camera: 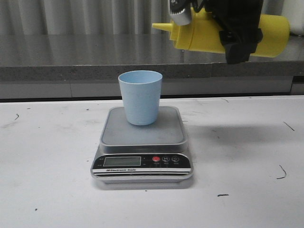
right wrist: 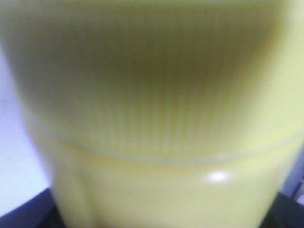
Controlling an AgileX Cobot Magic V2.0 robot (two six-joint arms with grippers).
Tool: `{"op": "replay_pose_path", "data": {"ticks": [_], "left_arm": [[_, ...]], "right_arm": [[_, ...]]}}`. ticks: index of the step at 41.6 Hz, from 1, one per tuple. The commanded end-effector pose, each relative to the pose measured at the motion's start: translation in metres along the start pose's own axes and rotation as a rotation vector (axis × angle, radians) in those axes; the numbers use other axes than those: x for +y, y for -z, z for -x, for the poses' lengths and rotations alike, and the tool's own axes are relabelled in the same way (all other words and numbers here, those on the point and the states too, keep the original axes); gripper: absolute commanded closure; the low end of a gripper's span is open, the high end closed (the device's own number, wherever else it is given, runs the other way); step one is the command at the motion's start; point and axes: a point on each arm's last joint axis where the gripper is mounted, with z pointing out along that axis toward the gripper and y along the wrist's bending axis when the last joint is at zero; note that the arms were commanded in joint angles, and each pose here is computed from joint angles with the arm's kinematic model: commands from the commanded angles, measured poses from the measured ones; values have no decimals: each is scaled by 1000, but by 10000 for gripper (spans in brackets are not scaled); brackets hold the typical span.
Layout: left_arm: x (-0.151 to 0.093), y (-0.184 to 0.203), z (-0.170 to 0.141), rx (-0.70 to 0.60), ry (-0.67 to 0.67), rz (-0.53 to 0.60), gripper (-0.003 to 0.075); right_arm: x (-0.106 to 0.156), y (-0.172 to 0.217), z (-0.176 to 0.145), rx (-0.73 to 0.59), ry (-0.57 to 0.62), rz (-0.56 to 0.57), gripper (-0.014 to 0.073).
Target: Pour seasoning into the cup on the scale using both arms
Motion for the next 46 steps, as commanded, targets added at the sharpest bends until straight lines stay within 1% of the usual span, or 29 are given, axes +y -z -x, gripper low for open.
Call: {"op": "replay_pose_path", "data": {"ticks": [1, 9, 17, 22, 26, 29, 36, 46], "left_arm": [[-1, 2, 12, -82, 5, -13, 313], [-1, 2, 12, -82, 5, -13, 313], [-1, 2, 12, -82, 5, -13, 313], [-1, 2, 12, -82, 5, -13, 313], [-1, 2, 12, -82, 5, -13, 313], [-1, 2, 12, -82, 5, -13, 313], [-1, 2, 12, -82, 5, -13, 313], [-1, 2, 12, -82, 5, -13, 313]], "right_arm": [[-22, 22, -6, 13, 45, -149, 255], [-21, 9, -5, 86, 112, -165, 255], [-23, 7, -3, 87, 174, -191, 255], [-28, 8, -4, 122, 266, -240, 255], [-30, 10, -4, 148, 315, -271, 255], [-31, 11, -3, 154, 332, -288, 255], [-32, 12, 1, 123, 340, -308, 255], [-31, 12, 2, 118, 339, -308, 255]]}}
